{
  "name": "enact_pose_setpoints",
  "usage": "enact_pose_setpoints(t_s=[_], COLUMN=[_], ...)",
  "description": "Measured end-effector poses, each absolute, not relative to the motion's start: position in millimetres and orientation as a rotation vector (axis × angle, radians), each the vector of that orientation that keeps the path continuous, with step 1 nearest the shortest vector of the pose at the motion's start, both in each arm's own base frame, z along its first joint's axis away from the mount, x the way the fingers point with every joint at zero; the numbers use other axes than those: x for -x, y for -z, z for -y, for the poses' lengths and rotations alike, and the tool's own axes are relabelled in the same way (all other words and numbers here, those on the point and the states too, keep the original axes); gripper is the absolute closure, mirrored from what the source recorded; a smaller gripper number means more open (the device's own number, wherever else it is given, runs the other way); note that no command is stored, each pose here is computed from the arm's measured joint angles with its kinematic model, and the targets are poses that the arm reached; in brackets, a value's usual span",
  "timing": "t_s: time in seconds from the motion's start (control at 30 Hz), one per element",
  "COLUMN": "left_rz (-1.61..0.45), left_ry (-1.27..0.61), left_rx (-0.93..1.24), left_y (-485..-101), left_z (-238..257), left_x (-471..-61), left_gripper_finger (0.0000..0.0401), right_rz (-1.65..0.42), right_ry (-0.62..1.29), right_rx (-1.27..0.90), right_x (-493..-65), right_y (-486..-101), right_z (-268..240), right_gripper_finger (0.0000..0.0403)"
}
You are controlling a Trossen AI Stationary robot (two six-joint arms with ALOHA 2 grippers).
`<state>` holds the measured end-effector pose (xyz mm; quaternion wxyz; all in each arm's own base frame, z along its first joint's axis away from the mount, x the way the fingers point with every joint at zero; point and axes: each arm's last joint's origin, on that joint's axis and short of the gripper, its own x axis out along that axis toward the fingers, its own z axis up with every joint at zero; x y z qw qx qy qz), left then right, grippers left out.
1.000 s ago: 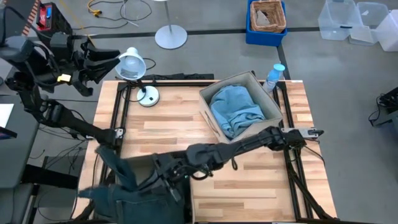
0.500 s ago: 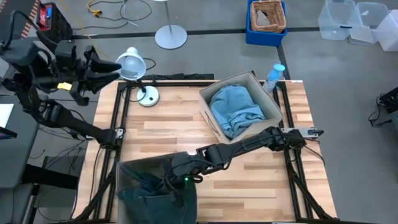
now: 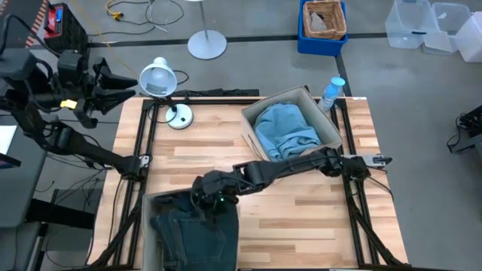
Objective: Sort clothes
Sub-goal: Put the dark blue pants into the bottom laundry organizer
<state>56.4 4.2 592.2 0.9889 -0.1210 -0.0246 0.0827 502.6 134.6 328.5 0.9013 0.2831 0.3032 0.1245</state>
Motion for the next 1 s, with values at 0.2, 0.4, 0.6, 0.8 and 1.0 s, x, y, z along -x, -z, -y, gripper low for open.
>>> enact_pose_setpoints(t_s=[0.2,0.4,0.6,0.8,1.0], left_rz=[0.018,-0.001,-0.006,-0.013,-0.028], left_ry=[-0.170,-0.174,-0.175,-0.176,-0.178], left_rx=[0.252,0.256,0.249,0.244,0.242], left_y=[-589,-587,-587,-587,-585], left_z=[-4,-4,-4,-4,-4], left_x=[-57,-57,-60,-61,-61], left_gripper_finger=[0.0244,0.0244,0.0244,0.0244,0.0244], right_rz=[-0.616,-0.436,-0.488,-0.521,-0.462], right_ry=[-0.202,-0.237,-0.213,-0.206,-0.285], right_rx=[-0.588,-0.605,-0.603,-0.588,-0.597], right_x=[-506,-516,-514,-511,-512], right_y=[-327,-341,-337,-334,-342], right_z=[-120,-115,-114,-118,-124], right_gripper_finger=[0.0403,0.0403,0.0392,0.0320,0.0222])
